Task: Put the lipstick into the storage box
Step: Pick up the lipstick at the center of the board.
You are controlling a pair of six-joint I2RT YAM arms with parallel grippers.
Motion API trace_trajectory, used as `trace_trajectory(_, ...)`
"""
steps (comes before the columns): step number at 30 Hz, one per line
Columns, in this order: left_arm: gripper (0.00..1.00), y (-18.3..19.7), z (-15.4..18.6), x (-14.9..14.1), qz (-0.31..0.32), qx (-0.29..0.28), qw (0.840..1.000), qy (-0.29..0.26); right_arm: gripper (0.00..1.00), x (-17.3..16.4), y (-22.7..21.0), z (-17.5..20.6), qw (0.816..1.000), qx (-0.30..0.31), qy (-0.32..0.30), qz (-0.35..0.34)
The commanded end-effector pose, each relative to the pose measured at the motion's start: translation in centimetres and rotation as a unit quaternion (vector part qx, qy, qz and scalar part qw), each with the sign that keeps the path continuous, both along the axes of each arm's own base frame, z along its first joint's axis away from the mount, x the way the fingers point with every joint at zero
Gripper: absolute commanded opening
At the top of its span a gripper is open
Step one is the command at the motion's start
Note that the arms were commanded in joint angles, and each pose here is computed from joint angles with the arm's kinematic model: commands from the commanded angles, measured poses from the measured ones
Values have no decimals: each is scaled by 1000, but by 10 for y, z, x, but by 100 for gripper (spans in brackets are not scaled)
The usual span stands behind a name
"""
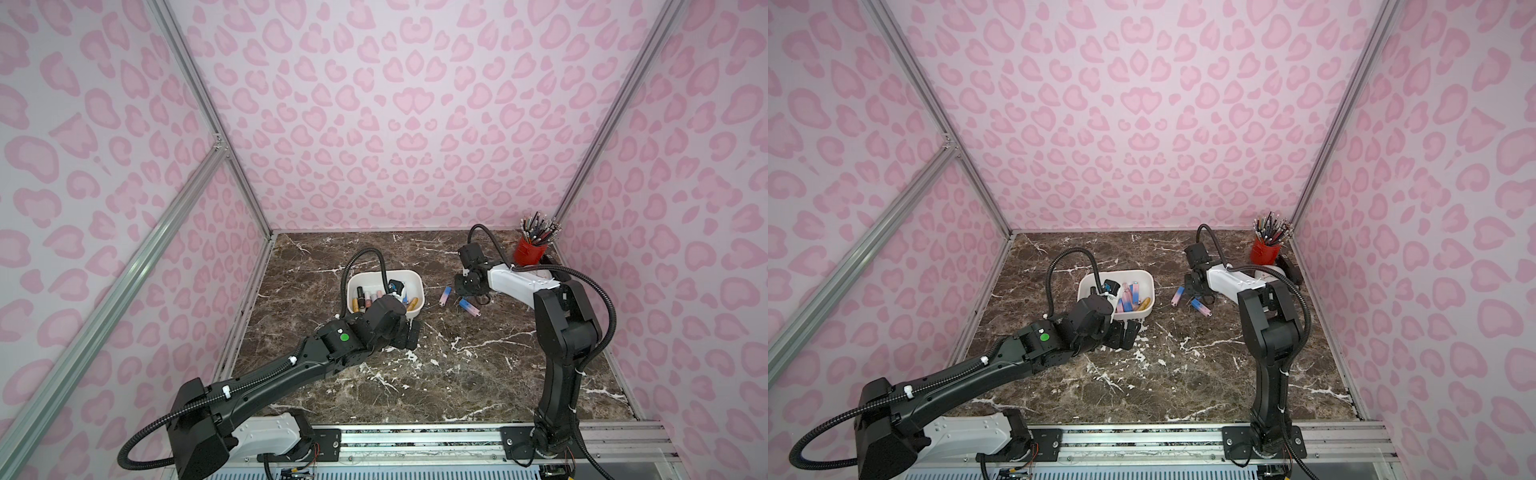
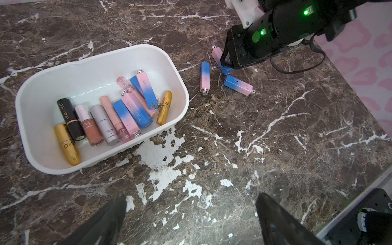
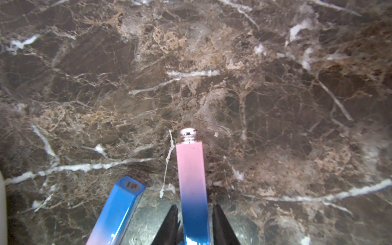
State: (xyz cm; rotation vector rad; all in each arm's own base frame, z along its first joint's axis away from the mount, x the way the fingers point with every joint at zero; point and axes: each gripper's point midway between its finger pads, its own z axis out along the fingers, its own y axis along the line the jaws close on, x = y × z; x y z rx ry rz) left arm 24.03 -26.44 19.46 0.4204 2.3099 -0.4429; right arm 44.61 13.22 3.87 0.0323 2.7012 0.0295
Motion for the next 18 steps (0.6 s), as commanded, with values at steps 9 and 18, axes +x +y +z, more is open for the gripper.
trace_trajectory(9,98,3,4,2,5,-5,1000,-16,17,2,-1,-18,1000,4,20,2)
trace_trajectory(18,98,4,8,2,4,-10,1000,-22,15,1,3,13,1000,-1,-2,8)
